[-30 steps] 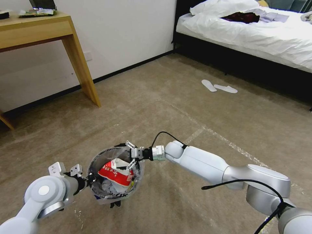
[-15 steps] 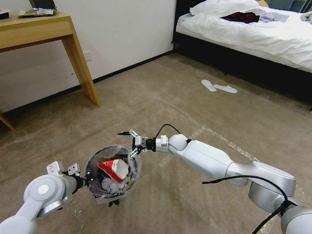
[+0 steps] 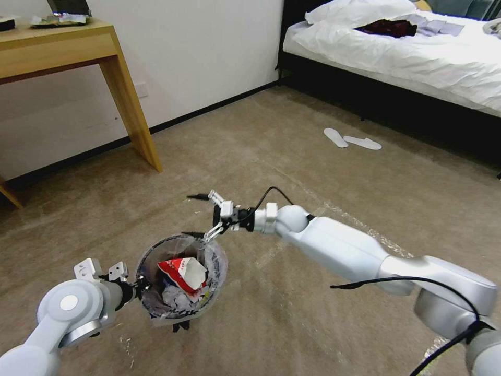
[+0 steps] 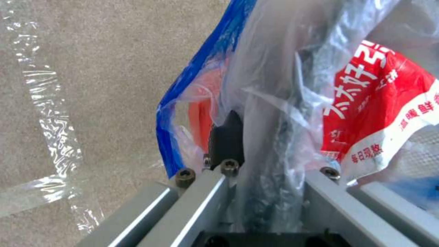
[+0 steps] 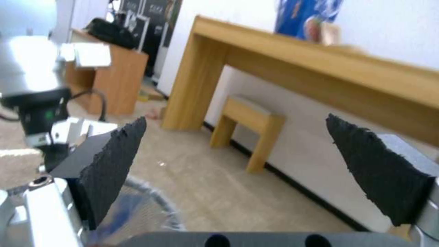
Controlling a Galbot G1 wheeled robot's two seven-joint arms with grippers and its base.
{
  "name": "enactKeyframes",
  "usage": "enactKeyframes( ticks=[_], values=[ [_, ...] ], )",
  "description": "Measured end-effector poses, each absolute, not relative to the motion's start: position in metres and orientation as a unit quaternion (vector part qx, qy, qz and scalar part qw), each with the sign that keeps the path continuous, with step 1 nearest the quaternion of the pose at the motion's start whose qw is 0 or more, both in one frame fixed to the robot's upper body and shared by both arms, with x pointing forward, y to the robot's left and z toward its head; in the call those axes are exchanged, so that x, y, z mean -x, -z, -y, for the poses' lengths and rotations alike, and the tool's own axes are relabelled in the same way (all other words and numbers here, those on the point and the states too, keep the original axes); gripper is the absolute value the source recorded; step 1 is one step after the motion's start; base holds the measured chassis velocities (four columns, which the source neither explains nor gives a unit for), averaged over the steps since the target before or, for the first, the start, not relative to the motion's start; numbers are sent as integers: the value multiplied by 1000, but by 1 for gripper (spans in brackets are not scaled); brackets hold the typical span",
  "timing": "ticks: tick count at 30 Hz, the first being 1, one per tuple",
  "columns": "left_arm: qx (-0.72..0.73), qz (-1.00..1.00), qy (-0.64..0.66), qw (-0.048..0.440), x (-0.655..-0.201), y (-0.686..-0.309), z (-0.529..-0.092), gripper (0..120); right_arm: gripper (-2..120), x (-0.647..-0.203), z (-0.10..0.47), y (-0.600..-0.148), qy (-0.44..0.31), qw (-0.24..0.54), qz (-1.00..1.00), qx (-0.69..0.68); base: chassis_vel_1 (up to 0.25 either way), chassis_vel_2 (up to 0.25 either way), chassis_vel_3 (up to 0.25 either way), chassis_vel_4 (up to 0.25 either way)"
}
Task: Pick up the trash bin and place the garbage on the floor into it.
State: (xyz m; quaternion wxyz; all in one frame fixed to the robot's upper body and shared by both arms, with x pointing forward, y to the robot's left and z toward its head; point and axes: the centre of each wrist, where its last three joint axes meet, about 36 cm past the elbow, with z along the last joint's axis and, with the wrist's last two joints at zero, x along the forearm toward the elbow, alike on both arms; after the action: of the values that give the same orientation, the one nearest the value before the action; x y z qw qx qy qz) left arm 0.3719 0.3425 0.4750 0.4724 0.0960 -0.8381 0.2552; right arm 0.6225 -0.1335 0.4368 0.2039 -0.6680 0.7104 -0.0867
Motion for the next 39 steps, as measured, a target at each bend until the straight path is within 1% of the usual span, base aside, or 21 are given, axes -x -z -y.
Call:
enactKeyframes(
  ticks=[2, 5, 8, 11, 14, 15, 16, 17, 18, 19, 21, 23, 25, 26, 30, 31, 33, 34, 37, 38, 39],
  values=[
    [-97, 838, -256, 472, -373, -476, -343, 0, 100, -626, 154, -453, 79, 216, -724, 650, 0, 0, 0, 0],
    [-97, 838, -256, 472, -373, -476, -343, 0, 100, -628, 164, -461, 71, 225, -735, 636, 0, 0, 0, 0],
    [-99, 837, -262, 470, -373, -477, -344, 0, 100, -631, 194, -475, 42, 252, -777, 575, 0, 0, 0, 0],
    [-99, 837, -263, 470, -373, -477, -344, 0, 100, -631, 202, -477, 37, 258, -790, 555, 0, 0, 0, 0],
    [-98, 835, -271, 468, -373, -478, -344, 0, 100, -620, 231, -462, 6, 263, -857, 443, 0, 0, 0, 0],
    [-98, 835, -271, 468, -373, -478, -344, 0, 100, -620, 231, -462, 6, 263, -857, 443, 0, 0, 0, 0],
    [-98, 835, -273, 467, -373, -480, -344, 0, 100, -612, 240, -452, -5, 255, -878, 405, 0, 0, 0, 0],
    [-98, 835, -273, 467, -373, -480, -344, 0, 100, -612, 240, -452, -5, 255, -878, 405, 0, 0, 0, 0],
    [-96, 836, -274, 466, -373, -481, -343, 0, 100, -602, 253, -444, -11, 248, -899, 362, 0, 0, 0, 0],
    [-96, 836, -274, 466, -373, -481, -343, 0, 100, -602, 253, -444, -11, 248, -899, 362, 0, 0, 0, 0],
    [-93, 836, -280, 463, -372, -482, -342, 0, 100, -584, 286, -439, -16, 240, -933, 268, 0, 0, 0, 0],
    [-93, 835, -282, 463, -371, -482, -342, 0, 100, -578, 298, -438, -15, 237, -941, 242, 0, 0, 0, 0],
    [-94, 833, -287, 463, -369, -481, -341, 0, 100, -558, 323, -434, -14, 230, -955, 185, 0, 0, 0, 0],
    [-94, 833, -287, 463, -369, -481, -341, 0, 100, -558, 323, -434, -14, 230, -955, 185, 0, 0, 0, 0],
    [-103, 830, -294, 462, -359, -481, -342, 0, 100, -532, 347, -416, -4, 207, -974, 94, 0, 0, 0, 0],
    [-103, 830, -294, 462, -359, -481, -342, 0, 100, -532, 347, -416, -4, 207, -974, 94, 0, 0, 0, 0],
    [-105, 829, -294, 463, -358, -480, -341, 0, 100, -512, 362, -406, -1, 197, -979, 50, 0, 0, 0, 0],
    [-105, 829, -294, 463, -358, -480, -341, 0, 100, -512, 362, -406, -1, 197, -979, 50, 0, 0, 0, 0],
    [-106, 830, -294, 462, -358, -482, -342, 0, 100, -477, 376, -400, 9, 189, -982, 2, 0, 0, 0, 0],
    [-106, 830, -294, 462, -358, -482, -342, 0, 100, -477, 376, -400, 9, 189, -982, 2, 0, 0, 0, 0],
    [-107, 830, -293, 462, -358, -483, -343, 0, 100, -466, 379, -399, 15, 188, -982, -12, 0, 0, 0, 0]
  ],
)
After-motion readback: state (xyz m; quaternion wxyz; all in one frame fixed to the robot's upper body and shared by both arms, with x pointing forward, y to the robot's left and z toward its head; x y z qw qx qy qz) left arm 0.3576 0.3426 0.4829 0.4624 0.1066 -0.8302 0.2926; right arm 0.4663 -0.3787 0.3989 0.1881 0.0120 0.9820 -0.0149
